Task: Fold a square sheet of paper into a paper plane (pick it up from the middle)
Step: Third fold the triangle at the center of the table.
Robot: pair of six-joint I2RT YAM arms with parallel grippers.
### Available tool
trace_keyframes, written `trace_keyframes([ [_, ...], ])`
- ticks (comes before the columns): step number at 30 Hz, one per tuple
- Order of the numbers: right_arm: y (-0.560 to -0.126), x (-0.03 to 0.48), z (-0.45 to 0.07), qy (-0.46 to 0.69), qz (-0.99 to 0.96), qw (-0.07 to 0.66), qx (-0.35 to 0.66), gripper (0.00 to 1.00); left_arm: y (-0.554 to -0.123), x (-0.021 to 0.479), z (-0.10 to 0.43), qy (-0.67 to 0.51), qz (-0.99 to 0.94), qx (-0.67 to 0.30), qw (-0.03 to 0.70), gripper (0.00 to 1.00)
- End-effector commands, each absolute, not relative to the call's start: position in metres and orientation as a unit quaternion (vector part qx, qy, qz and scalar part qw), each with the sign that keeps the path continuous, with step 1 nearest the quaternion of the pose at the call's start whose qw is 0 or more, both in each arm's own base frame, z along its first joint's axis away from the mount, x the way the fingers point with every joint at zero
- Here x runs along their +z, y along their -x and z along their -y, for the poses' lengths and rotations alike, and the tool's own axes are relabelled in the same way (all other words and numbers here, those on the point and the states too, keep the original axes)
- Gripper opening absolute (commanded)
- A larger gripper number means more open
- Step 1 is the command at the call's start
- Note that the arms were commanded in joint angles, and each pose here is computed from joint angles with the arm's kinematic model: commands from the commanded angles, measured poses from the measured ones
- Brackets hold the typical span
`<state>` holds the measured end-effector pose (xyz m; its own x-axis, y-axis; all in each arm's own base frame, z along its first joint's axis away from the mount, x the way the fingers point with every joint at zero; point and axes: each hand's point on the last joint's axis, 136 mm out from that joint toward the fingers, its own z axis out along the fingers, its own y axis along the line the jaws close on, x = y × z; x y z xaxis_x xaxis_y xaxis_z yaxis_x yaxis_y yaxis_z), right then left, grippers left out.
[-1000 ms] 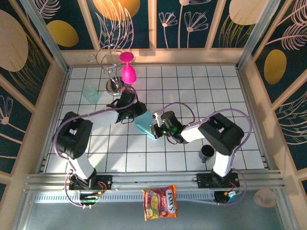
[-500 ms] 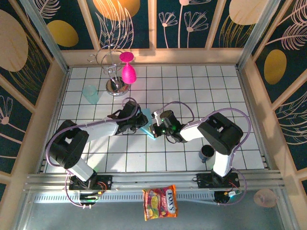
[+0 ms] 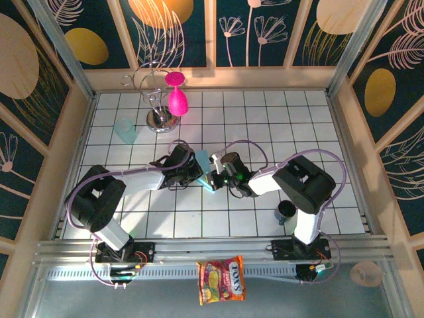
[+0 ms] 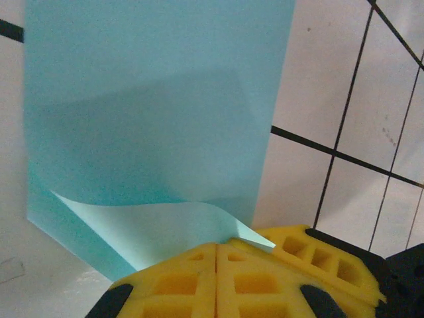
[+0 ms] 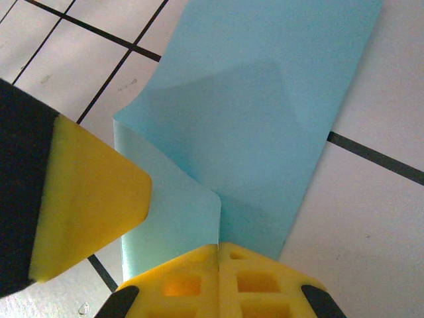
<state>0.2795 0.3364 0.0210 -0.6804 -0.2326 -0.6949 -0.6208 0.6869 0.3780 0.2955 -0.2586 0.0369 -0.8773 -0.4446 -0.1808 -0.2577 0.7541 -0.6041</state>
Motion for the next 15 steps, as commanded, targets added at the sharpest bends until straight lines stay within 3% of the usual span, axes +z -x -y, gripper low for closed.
trace_keyframes([
  [1, -0.275, 0.002, -0.330, 0.243, -0.880, 0.288, 0.289, 0.00, -0.289, 0.023, 0.250, 0.208, -0.928, -0.272, 0.150, 0.09],
  [15, -0.275, 0.000, -0.330, 0.242, -0.881, 0.285, 0.288, 0.00, -0.282, 0.009, 0.241, 0.216, -0.934, -0.248, 0.140, 0.08],
])
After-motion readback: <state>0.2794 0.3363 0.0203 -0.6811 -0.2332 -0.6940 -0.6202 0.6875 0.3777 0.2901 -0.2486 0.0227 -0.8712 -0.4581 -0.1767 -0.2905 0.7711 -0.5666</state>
